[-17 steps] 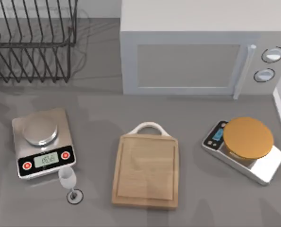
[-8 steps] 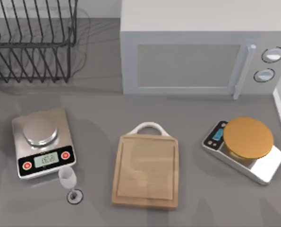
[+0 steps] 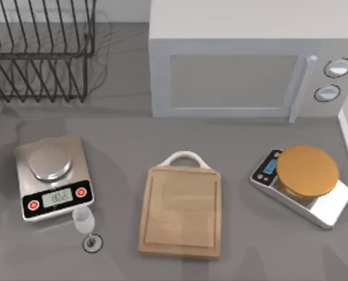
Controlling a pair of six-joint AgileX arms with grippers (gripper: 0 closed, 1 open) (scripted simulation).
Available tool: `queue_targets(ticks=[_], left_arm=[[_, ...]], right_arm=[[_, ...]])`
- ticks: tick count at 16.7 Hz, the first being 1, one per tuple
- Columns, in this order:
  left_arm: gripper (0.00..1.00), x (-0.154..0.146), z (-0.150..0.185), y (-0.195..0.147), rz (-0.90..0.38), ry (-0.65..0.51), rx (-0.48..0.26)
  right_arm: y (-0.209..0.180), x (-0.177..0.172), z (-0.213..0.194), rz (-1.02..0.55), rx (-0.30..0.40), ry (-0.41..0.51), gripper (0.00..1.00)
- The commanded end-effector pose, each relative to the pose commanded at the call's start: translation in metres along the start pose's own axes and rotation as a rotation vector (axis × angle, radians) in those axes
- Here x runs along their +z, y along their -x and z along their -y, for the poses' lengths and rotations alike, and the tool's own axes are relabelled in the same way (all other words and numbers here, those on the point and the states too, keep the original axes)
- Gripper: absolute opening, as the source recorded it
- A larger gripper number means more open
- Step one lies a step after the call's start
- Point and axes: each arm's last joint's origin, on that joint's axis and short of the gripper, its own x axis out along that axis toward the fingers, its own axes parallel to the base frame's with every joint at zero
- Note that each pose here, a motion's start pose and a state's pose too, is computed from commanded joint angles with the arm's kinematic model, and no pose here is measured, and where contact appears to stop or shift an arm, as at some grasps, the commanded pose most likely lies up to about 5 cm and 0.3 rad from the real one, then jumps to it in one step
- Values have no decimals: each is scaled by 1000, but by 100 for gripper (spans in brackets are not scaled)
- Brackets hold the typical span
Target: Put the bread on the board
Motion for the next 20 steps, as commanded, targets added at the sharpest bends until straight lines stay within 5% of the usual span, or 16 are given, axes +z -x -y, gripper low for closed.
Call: queue_targets(ticks=[12, 20], left_arm=[[2, 0, 0, 0, 0, 0, 0], [0, 0, 0, 0, 0, 0, 0]], right_arm=[[0, 0, 0, 0, 0, 0, 100], [0, 0, 0, 0, 0, 0, 100]])
